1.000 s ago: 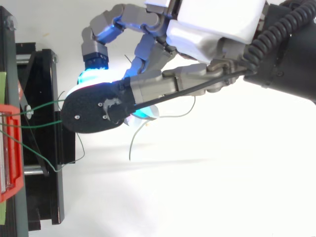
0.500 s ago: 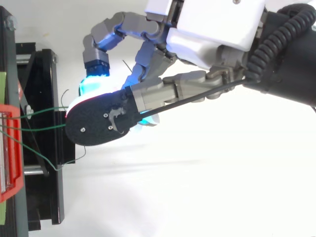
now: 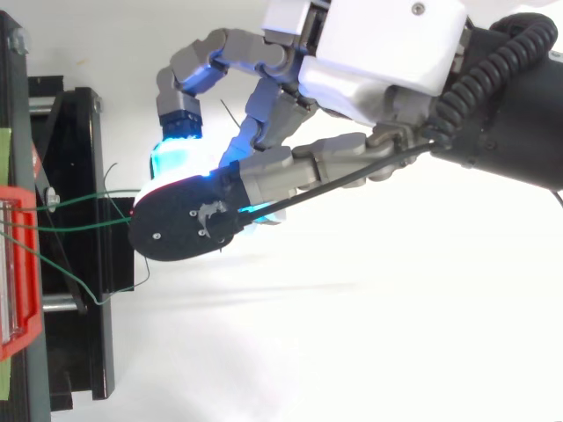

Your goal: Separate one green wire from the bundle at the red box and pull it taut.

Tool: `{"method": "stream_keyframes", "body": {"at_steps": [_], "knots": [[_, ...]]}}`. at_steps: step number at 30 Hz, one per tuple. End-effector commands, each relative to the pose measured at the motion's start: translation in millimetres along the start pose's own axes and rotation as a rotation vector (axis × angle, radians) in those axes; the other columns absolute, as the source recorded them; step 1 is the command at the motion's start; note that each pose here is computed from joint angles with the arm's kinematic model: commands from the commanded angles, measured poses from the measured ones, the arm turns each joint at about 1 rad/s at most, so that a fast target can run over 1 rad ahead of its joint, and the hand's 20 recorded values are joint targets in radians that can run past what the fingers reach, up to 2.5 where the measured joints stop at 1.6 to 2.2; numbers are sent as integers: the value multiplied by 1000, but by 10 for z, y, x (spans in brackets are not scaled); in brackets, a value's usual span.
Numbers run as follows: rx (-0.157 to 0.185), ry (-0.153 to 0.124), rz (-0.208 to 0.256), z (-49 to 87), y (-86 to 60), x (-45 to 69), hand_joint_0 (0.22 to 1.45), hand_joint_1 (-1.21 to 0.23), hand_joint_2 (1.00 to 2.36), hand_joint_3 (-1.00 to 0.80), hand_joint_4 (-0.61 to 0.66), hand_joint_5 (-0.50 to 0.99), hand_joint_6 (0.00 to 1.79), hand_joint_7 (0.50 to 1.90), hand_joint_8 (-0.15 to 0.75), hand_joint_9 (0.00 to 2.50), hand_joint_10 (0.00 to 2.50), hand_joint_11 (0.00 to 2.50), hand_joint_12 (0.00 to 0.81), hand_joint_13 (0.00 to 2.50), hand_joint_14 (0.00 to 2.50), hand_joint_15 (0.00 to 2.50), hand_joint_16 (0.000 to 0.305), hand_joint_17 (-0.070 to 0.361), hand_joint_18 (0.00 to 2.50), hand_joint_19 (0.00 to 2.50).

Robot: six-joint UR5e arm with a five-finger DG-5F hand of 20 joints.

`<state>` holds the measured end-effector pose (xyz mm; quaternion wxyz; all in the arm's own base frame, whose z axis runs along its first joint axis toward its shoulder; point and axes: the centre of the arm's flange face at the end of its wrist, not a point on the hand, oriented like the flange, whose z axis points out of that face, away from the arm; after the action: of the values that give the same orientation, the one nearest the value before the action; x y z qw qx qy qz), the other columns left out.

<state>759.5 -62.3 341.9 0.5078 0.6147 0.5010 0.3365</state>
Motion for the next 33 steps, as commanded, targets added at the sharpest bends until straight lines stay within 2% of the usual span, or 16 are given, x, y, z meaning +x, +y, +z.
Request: {"method": "stream_keyframes", "body": {"at_steps": [1,8,12,14,16,23,33], "knots": [[1,-2,4,-3,-3,-3,629,-797,1021,-197,62,-167,900,1339,286,1337,18,1559,389,1069,31,974,57,129,819,697],[2,-6,3,0,-13,5,603,-778,1027,-68,4,-144,905,1387,270,1339,21,1519,386,1036,29,912,57,128,810,695],[0,-6,4,-4,-1,3,604,-780,1024,-60,-8,-135,901,1374,287,1268,29,1192,392,948,24,663,58,131,823,652],[0,-6,4,-4,-1,3,601,-787,1021,-64,-32,-131,901,1338,275,1152,24,799,386,837,18,469,59,132,769,596],[0,-6,4,-4,-1,3,600,-795,1018,-71,-52,-128,903,1298,270,1023,21,608,380,757,16,378,58,131,737,552],[0,-6,4,-4,-1,3,593,-825,1015,-73,-90,-120,879,1345,231,738,9,217,351,460,6,162,55,124,432,361],[0,-6,4,-4,-1,3,594,-856,1014,-102,-114,-115,846,1390,191,526,1,0,340,303,2,68,54,121,220,195]]}}
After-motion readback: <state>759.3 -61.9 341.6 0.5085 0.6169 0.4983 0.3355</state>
